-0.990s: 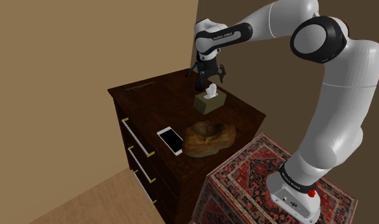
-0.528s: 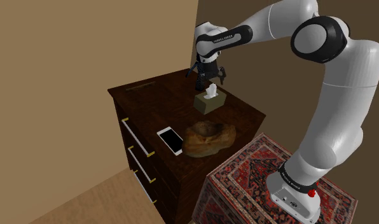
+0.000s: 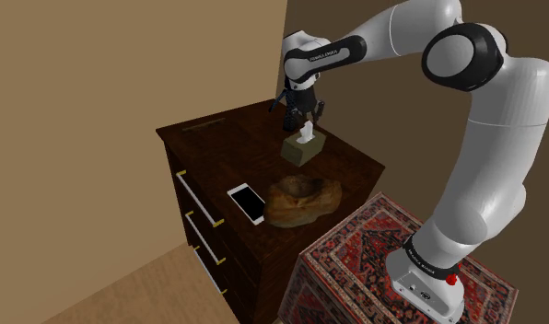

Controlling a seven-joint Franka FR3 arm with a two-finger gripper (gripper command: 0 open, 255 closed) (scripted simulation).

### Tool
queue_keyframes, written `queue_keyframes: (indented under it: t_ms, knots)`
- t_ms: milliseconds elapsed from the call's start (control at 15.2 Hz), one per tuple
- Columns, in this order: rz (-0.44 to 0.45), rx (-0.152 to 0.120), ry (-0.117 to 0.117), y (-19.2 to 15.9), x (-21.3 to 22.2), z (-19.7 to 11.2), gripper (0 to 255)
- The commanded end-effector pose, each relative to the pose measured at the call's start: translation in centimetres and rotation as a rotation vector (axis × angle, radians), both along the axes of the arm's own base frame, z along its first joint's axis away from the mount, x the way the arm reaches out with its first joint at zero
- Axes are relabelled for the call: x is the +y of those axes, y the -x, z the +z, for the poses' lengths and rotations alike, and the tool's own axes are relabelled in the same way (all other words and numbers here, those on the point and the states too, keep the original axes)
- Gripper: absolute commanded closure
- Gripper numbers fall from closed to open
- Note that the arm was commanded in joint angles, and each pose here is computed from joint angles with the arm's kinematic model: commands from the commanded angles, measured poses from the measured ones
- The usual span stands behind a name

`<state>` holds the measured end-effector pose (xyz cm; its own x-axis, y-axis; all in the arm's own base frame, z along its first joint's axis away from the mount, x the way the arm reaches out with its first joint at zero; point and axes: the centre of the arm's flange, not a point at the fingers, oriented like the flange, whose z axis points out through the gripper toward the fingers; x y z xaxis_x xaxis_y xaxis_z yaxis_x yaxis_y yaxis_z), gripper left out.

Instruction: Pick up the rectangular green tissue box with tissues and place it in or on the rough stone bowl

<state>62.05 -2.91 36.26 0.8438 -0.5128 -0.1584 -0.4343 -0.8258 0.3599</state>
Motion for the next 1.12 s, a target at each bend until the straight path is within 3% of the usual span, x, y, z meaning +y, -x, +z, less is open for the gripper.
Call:
queue_keyframes:
  t_ms: [0,198,1056]
  knots:
    - [0.001,0.005,-0.002,0.0,0.1,-0.3,255]
    - [0.001,0.004,-0.002,0.0,0.0,-0.3,255]
    - [0.001,0.004,-0.002,0.0,0.0,6.6,255]
